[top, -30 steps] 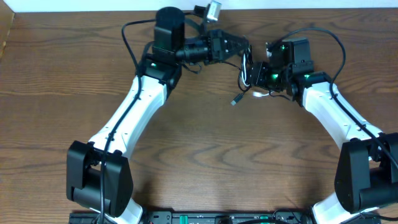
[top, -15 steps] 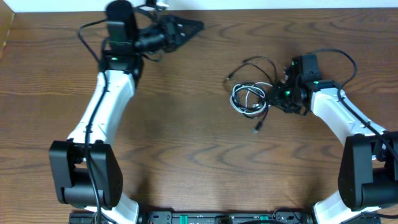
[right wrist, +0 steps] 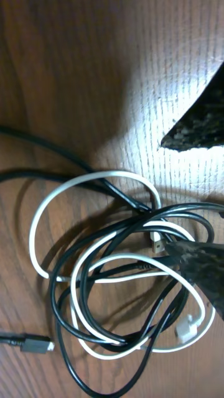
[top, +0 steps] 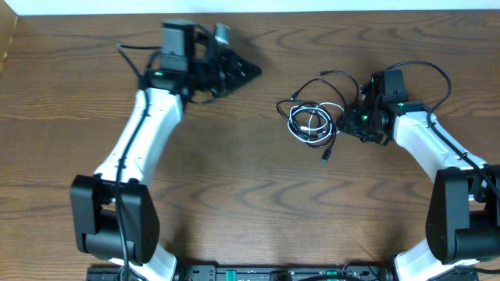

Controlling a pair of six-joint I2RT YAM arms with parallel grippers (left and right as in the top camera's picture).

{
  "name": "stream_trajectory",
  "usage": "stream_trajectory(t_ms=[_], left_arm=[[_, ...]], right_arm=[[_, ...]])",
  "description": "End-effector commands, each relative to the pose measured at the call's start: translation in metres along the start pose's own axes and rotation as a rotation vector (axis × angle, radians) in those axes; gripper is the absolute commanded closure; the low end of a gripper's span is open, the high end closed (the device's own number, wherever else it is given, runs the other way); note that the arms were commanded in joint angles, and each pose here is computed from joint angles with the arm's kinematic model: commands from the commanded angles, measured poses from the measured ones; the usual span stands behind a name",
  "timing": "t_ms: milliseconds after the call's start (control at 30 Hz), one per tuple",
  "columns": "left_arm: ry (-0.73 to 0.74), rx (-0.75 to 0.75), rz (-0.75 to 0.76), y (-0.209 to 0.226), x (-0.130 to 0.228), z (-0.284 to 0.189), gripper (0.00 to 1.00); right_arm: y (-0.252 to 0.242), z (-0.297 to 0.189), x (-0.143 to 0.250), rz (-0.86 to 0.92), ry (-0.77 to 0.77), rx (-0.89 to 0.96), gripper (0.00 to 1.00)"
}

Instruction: Untangle cables

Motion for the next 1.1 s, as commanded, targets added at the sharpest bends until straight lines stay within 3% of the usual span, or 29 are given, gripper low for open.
stream_trajectory(t_ms=[0,33,133,267,600,867,1067], left_arm=[[-0.091,-0.282,0.122,0.012,0.003,0.013,0.61],[-0.092,-0.323,0.127,0.015,0.006,0.018,0.52],[-0.097,-0.419,0.159,0.019,0.015,0.036,0.39],[-0.11,-0.507,0.188,0.033,0.019,0.059,0.36],[-0.038,-0.517,0.189,0.096,0.026,0.125,0.41],[0.012,-0.485,0.242,0.099,0.04,0.145,0.43],[0.036,-0.502,0.228,0.105,0.045,0.147,0.55]], right_arm=[[0.002,-0.001,0.001,-0.029,0.007,-0.017,0.55],[0.002,-0.001,0.001,-0.029,0.009,-0.02,0.54],[0.003,-0.001,0.001,-0.03,0.015,-0.029,0.53],[0.004,-0.001,0.002,-0.037,0.016,-0.032,0.52],[0.004,-0.001,0.002,-0.037,0.017,-0.031,0.51],[0.003,-0.001,0.002,-0.037,0.018,-0.03,0.5],[0.004,-0.001,0.002,-0.037,0.017,-0.031,0.5]])
Point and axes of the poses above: each gripper's point midway between its finger pads, its own z axis out along the fingers, its own y axis along the line the jaws close on, x = y × z, the point moved 5 cm from there along -z, back along the fingers, and after that the axes turned 6 degrees about z, right-handed, at the moved point
